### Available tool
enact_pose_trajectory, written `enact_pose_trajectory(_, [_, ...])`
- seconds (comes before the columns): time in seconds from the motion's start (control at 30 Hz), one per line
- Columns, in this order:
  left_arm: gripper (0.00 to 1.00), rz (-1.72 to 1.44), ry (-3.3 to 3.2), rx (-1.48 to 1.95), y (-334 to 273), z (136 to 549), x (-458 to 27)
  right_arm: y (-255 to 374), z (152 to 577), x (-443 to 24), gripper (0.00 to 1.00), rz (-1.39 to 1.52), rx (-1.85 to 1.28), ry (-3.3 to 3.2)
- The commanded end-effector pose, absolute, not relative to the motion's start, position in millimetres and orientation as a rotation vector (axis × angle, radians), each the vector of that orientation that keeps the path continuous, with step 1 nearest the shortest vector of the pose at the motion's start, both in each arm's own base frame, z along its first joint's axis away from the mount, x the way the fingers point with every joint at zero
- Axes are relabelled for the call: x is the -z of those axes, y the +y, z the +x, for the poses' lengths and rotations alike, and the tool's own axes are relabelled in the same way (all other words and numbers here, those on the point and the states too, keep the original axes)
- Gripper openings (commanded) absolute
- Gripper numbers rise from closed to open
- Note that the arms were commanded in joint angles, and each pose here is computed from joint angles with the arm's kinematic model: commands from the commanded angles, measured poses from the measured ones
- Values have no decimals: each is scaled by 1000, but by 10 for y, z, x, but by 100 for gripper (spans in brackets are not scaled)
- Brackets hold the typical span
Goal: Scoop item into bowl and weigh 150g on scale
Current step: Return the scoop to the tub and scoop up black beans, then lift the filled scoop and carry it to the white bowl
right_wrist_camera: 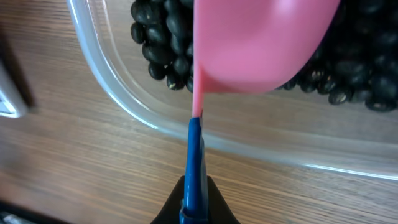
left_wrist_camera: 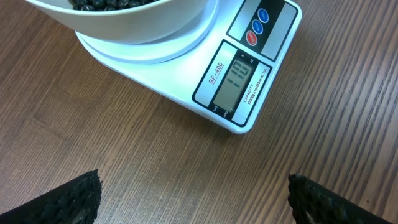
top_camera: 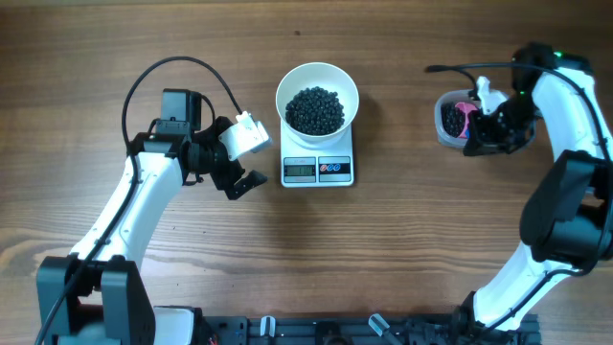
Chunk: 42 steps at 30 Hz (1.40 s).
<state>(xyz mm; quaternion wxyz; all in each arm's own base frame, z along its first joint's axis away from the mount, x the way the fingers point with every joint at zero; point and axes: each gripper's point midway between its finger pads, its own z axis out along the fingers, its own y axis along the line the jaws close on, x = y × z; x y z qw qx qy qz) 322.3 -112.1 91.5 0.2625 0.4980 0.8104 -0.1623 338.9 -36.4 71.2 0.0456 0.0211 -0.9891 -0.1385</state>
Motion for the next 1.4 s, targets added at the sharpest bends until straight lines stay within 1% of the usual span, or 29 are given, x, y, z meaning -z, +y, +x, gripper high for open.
enact_pose_trajectory(0.0, [100,1351,2187,472,-1138,3195,-883,-297,3395,-737,4,37,687,-3007])
enact_pose_trajectory(0.07, [100,1351,2187,472,-1138,3195,-883,-328,3430,-799,4,5,818,-3023])
enact_pose_trajectory(0.27, [100,1351,2187,472,-1138,3195,-883,-509,3444,-911,4,-83,1011,-3048])
enact_pose_trajectory(0.4, [100,1351,2187,472,-1138,3196,-883,-573,3420,-1052,4,-109,1203,-3046])
enact_pose_trajectory(0.57, [100,1351,2187,472,-1138,3195,-883,-430,3411,-1215,4,-89,1390,-2999])
enact_pose_trajectory(0.7, [100,1351,2187,472,-1138,3195,-883,-185,3451,-1434,4,32,1570,-2960])
enact_pose_trajectory(0.87, [100,1351,2187,472,-1138,3195,-883,104,3592,-1632,4,151,1661,-2943])
enact_pose_trajectory(1.17, [100,1351,2187,472,-1138,3195,-883,1159,3754,-1911,4,508,1591,-2866])
enact_pose_trajectory(1.23, [100,1351,2187,472,-1138,3196,-883,1291,3783,-1935,4,554,1484,-2897])
enact_pose_trajectory(1.37, [100,1351,2187,472,-1138,3196,-883,1544,3820,-1896,4,687,1081,-3018])
